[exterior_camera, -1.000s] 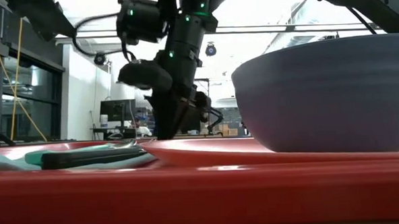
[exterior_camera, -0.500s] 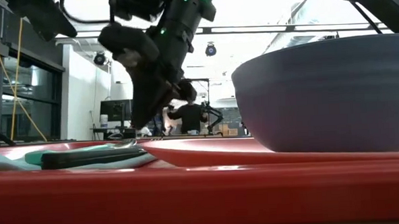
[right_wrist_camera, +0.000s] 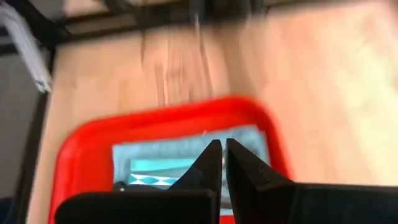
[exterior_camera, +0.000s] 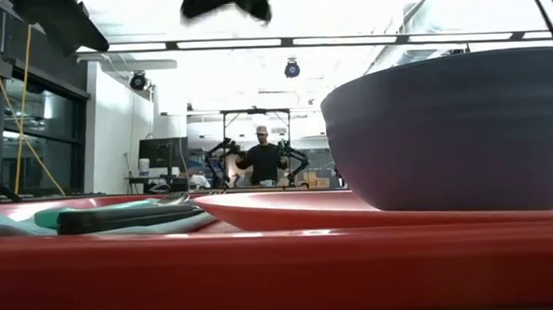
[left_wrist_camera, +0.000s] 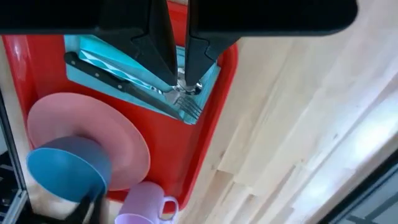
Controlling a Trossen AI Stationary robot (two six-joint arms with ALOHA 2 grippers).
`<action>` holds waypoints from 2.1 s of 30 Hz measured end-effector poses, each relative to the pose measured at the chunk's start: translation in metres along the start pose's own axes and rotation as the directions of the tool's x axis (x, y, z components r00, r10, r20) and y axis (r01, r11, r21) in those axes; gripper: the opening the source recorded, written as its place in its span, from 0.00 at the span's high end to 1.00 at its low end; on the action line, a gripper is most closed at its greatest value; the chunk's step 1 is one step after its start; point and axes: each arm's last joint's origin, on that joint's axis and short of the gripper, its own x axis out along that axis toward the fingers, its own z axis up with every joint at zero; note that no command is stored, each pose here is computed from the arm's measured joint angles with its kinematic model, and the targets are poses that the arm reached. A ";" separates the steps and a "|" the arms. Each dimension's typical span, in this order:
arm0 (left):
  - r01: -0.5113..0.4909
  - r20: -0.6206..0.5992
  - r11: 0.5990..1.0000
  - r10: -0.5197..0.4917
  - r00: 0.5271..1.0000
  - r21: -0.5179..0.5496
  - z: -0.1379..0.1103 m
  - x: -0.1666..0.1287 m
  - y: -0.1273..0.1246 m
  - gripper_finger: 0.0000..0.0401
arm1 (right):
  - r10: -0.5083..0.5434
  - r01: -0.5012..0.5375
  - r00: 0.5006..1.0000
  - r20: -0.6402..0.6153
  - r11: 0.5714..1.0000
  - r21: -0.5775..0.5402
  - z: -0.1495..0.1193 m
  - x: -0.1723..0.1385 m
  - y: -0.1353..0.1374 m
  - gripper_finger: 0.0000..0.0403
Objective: Set up tray
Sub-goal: Return to Home Position
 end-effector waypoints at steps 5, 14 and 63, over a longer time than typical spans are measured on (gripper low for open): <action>0.001 0.056 1.000 -0.002 0.998 0.014 0.002 -0.007 0.003 0.85 | 0.031 -0.006 0.987 0.158 0.988 -0.154 0.015 -0.084 0.014 1.00; -0.033 0.366 0.997 0.008 0.931 0.064 0.004 -0.054 0.028 0.85 | 0.034 0.019 0.969 0.245 0.977 -0.211 0.003 -0.198 0.016 1.00; 0.016 0.578 0.979 -0.132 0.805 0.202 -0.080 0.015 0.035 0.85 | -0.274 0.023 0.479 0.834 0.954 0.300 -0.256 -0.204 -0.067 1.00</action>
